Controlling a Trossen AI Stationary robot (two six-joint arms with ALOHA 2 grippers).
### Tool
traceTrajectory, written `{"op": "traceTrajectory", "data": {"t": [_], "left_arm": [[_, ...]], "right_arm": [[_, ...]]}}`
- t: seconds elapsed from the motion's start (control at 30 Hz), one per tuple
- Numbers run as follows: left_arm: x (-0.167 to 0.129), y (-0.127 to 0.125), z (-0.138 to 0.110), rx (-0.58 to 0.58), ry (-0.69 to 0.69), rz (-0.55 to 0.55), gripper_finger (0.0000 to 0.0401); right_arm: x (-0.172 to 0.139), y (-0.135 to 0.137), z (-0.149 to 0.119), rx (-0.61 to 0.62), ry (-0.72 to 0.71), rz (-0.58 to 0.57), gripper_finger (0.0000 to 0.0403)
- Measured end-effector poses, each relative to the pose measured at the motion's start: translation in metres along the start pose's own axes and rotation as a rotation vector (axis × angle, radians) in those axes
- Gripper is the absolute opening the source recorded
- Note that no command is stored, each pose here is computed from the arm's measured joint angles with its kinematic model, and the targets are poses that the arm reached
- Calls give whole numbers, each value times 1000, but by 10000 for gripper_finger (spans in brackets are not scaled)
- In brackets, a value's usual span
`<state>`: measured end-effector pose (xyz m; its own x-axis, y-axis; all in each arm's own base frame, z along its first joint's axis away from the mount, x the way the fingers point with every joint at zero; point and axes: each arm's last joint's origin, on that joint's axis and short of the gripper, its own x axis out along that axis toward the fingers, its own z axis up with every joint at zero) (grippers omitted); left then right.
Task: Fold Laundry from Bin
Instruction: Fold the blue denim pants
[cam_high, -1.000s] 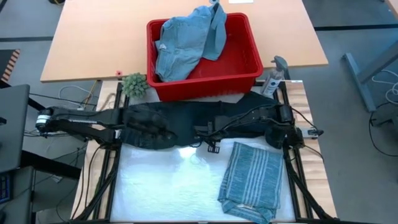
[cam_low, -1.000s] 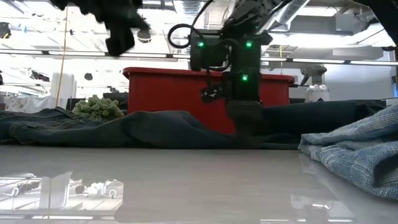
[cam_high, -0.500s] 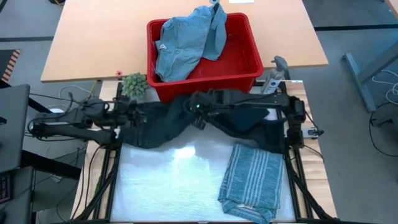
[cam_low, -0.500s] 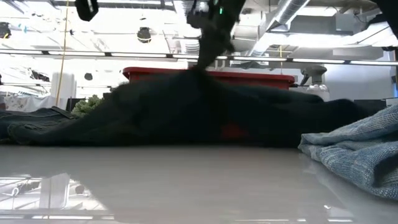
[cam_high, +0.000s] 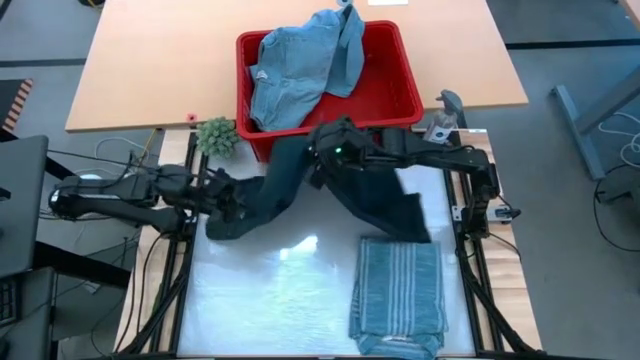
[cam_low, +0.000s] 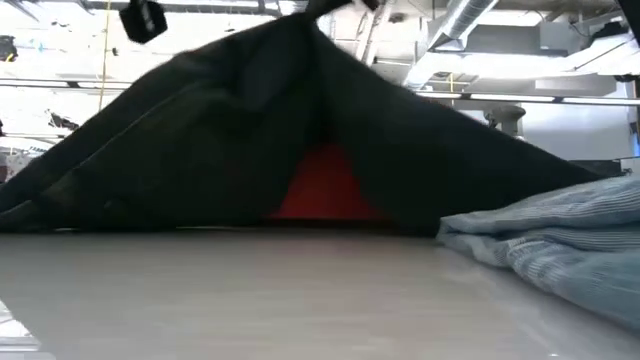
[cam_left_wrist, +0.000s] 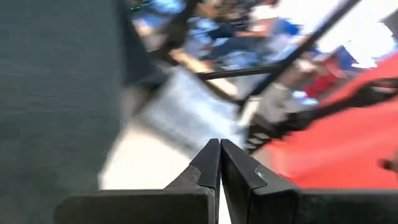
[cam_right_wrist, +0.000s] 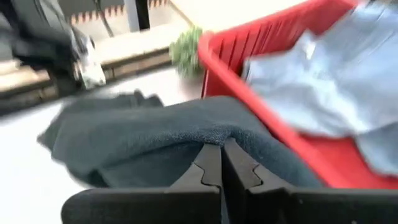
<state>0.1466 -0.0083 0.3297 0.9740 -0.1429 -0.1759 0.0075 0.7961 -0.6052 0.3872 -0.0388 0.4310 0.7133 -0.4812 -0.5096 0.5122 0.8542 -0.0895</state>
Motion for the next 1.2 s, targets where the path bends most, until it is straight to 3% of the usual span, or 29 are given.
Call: {"op": "traceTrajectory", "data": {"t": [0.07, 0.17, 0.43, 0.5, 0.67, 0.83, 0.9, 1.03, 1.2], "left_arm": [[5, -6, 4, 10, -36, -62, 0], [11, -8, 8, -7, -98, -59, 0], [13, 0, 5, 18, -132, 109, 0], [13, 1, 5, 25, -135, 139, 0], [15, 2, 4, 60, -136, 156, 0], [15, 3, 5, 103, -158, 202, 0], [15, 4, 5, 119, -165, 223, 0], [15, 6, 3, 123, -150, 248, 0], [15, 8, -1, 92, -103, 255, 0]], "right_arm": [[-10, -4, 10, -13, -47, -31, 20], [-27, -10, 25, -34, -112, -51, 20], [-85, -30, 56, -79, -360, -53, 20], [-104, -37, 62, -75, -425, -15, 20], [-146, -48, 80, -65, -688, 212, 20], [-154, -63, 86, -48, -755, 217, 20], [-151, -70, 84, -59, -729, 155, 20], [-147, -81, 76, -121, -601, -78, 20], [-151, -80, 78, -221, -625, -128, 20]]}}
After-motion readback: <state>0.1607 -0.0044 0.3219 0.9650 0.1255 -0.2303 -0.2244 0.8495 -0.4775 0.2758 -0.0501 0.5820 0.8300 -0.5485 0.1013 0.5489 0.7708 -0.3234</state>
